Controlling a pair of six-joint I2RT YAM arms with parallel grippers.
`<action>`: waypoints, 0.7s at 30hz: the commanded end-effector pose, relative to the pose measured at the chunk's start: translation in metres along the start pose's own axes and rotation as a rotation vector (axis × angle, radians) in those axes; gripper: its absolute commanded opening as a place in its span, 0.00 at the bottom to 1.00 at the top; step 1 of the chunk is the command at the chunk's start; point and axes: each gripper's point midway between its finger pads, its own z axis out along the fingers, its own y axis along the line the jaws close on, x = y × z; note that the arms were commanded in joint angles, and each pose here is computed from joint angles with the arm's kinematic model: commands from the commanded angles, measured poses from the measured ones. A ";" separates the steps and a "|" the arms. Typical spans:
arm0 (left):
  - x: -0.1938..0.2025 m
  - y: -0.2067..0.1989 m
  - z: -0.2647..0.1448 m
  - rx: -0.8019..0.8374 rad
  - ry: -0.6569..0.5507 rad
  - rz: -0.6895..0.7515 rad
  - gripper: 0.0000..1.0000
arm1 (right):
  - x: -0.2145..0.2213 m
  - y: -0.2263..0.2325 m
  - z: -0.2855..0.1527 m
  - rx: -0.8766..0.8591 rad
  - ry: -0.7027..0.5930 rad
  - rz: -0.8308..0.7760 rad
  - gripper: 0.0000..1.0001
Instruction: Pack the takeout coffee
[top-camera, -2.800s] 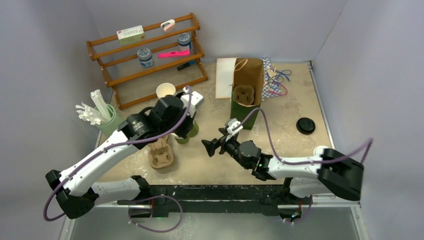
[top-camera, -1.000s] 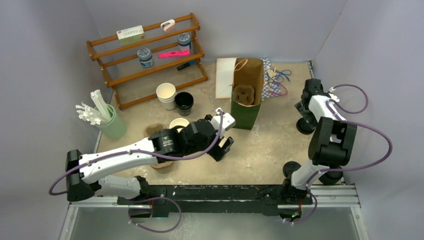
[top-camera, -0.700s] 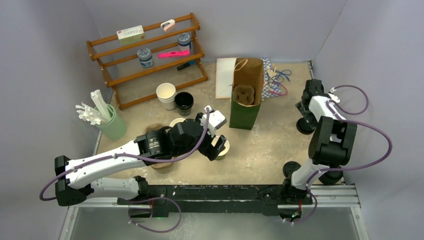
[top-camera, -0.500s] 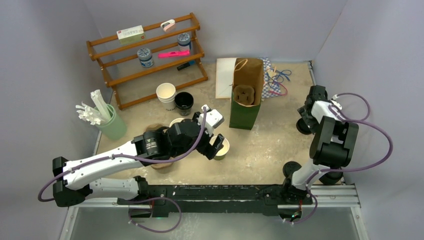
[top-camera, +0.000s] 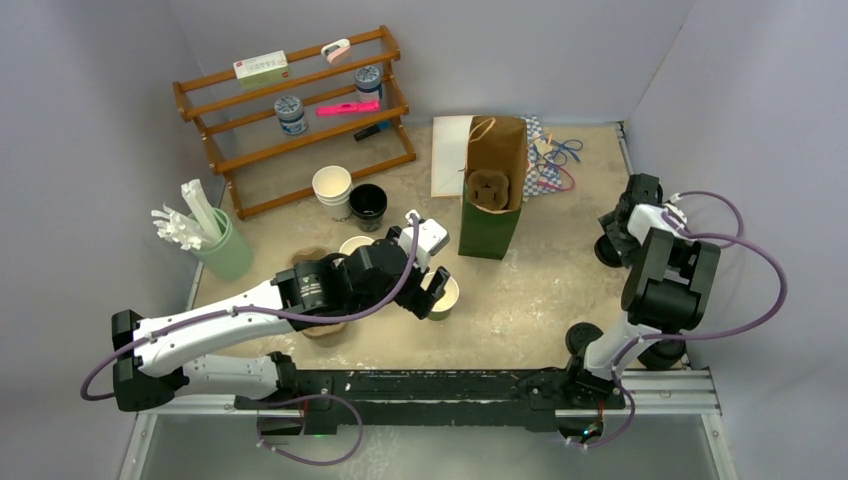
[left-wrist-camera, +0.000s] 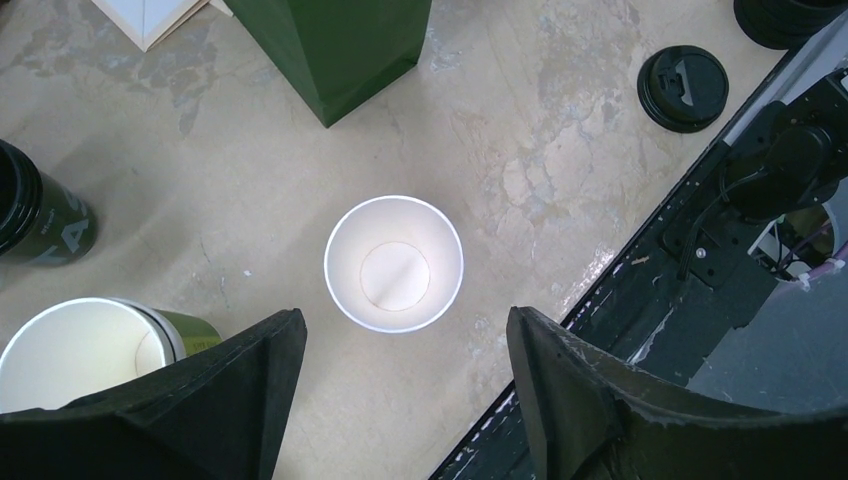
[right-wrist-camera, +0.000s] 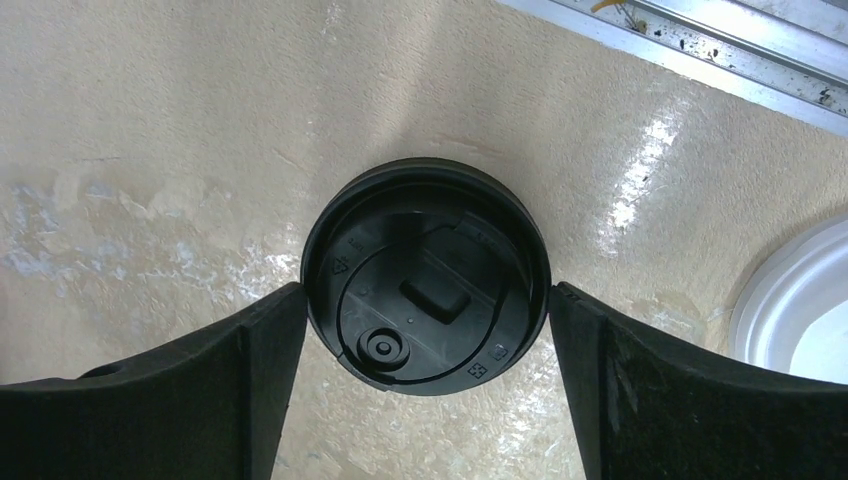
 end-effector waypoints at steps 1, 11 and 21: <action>-0.017 0.001 -0.007 -0.013 -0.044 -0.040 0.76 | -0.001 0.004 -0.001 -0.014 -0.002 0.016 0.90; -0.017 0.003 -0.007 -0.027 -0.033 -0.030 0.76 | -0.014 0.001 -0.018 -0.004 -0.035 0.024 0.81; -0.004 0.005 -0.012 -0.012 -0.035 -0.051 0.75 | -0.028 -0.002 -0.043 -0.029 -0.080 0.032 0.79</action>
